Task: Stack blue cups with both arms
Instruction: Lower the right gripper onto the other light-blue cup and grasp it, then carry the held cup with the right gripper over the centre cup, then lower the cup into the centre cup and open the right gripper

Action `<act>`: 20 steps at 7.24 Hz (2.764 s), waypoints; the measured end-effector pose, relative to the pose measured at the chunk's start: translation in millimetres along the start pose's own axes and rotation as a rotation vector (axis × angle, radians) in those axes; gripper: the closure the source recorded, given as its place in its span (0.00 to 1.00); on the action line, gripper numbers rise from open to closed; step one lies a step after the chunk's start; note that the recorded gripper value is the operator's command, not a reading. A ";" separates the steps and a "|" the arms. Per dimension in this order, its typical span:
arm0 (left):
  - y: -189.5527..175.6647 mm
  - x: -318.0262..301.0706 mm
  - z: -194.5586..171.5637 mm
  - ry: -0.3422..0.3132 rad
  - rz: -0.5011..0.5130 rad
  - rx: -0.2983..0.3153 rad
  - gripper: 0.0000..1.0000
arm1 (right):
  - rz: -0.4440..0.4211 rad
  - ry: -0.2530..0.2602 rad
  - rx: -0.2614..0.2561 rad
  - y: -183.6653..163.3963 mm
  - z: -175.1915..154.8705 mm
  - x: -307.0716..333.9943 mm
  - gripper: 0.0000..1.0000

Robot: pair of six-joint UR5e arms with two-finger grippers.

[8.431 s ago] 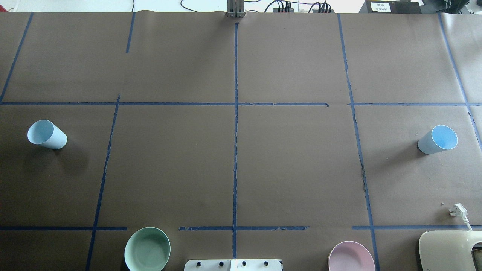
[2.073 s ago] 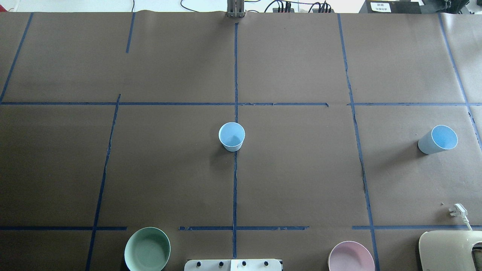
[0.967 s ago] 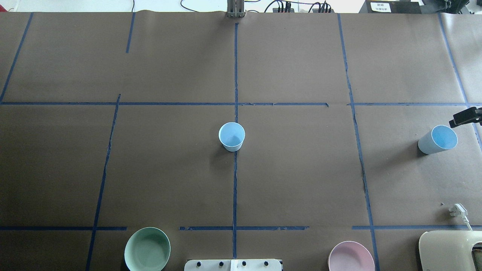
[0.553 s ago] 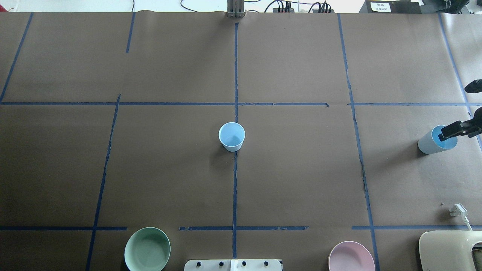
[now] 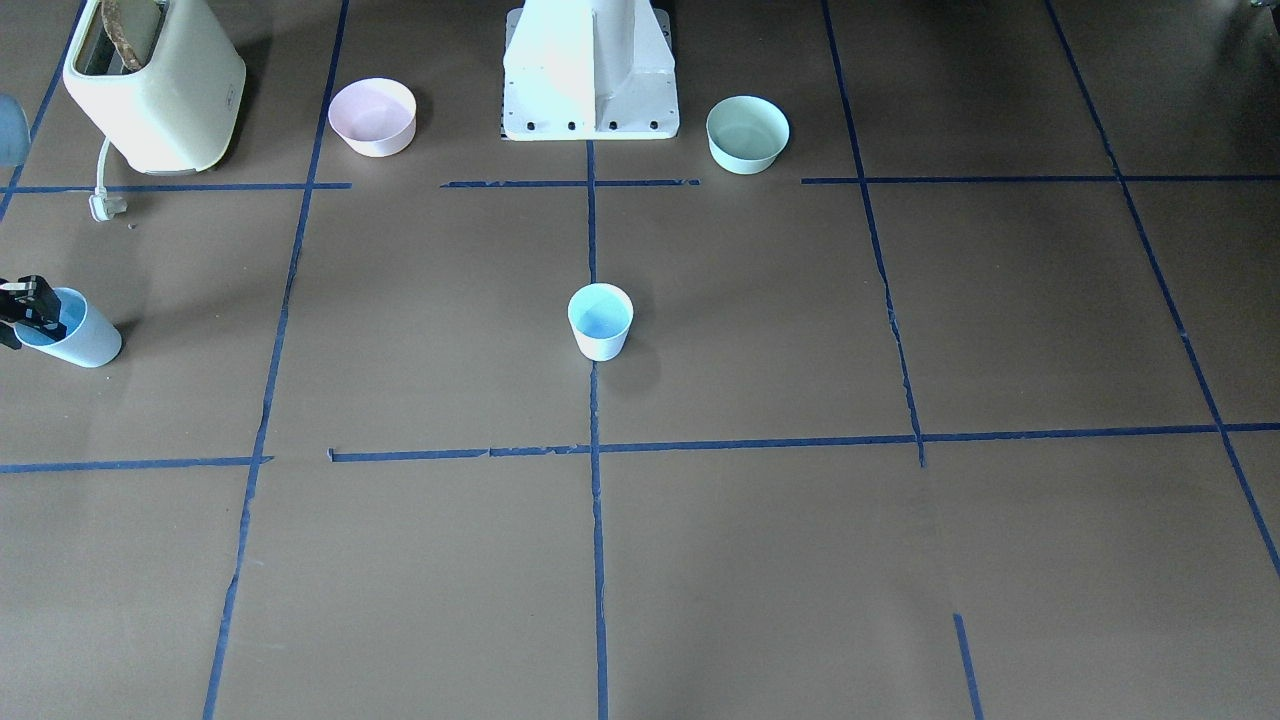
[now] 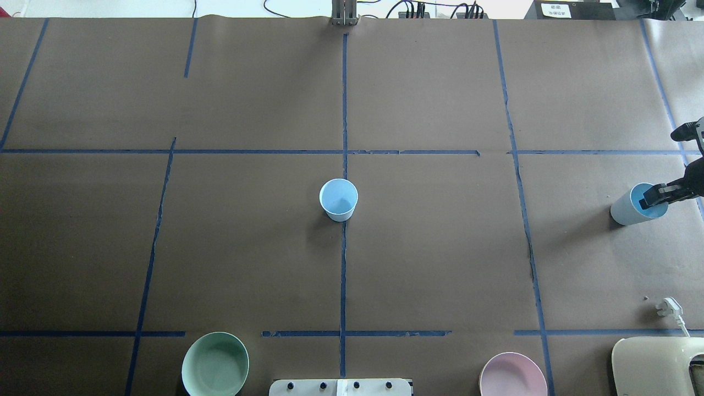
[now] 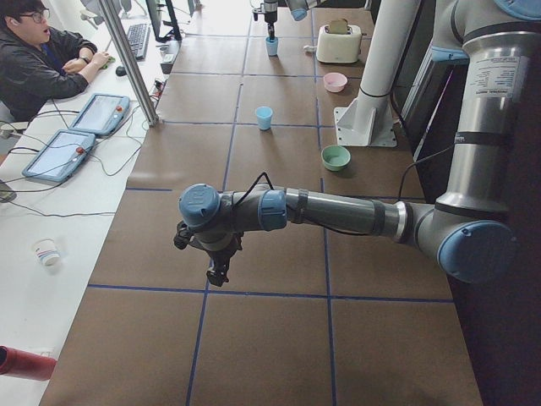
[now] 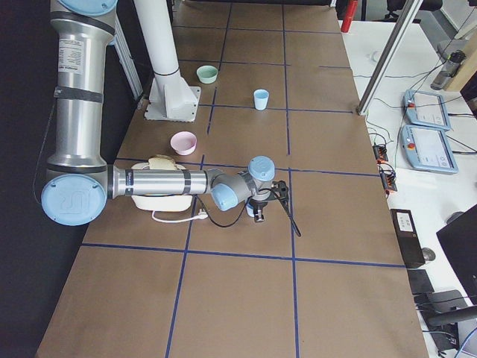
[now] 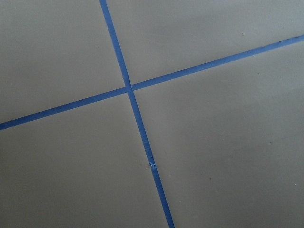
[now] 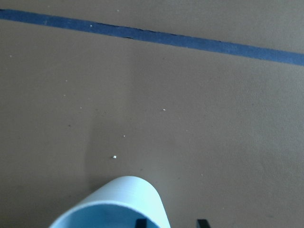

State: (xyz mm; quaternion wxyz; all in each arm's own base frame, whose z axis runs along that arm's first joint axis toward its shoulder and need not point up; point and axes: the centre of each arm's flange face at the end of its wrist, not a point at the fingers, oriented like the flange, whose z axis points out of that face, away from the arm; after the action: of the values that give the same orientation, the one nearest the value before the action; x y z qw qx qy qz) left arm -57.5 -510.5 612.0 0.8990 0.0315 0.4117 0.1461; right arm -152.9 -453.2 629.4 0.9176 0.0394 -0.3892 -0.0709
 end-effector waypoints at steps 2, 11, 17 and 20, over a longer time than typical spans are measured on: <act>-0.3 0.7 -0.7 0.000 -0.005 0.001 0.00 | -0.005 -0.011 0.009 0.4 -8.8 -8.1 1.00; 51.5 -15.8 17.3 -0.066 -0.117 0.057 0.00 | 0.386 -0.127 0.040 -115.0 -150.8 -448.6 1.00; 53.8 -15.6 18.0 -0.067 -0.132 0.069 0.00 | 0.447 -0.034 0.060 -88.3 -84.7 -618.7 1.00; 53.7 -15.6 17.9 -0.067 -0.132 0.069 0.00 | 0.448 -0.008 0.059 -86.3 -69.8 -617.7 0.13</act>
State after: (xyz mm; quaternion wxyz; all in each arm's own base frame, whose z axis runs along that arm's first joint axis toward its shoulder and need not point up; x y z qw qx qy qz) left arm -66.4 -462.5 644.7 0.9182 0.0403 0.3875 0.0712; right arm -535.6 -437.8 132.2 0.9073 -0.0216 -0.3940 0.1456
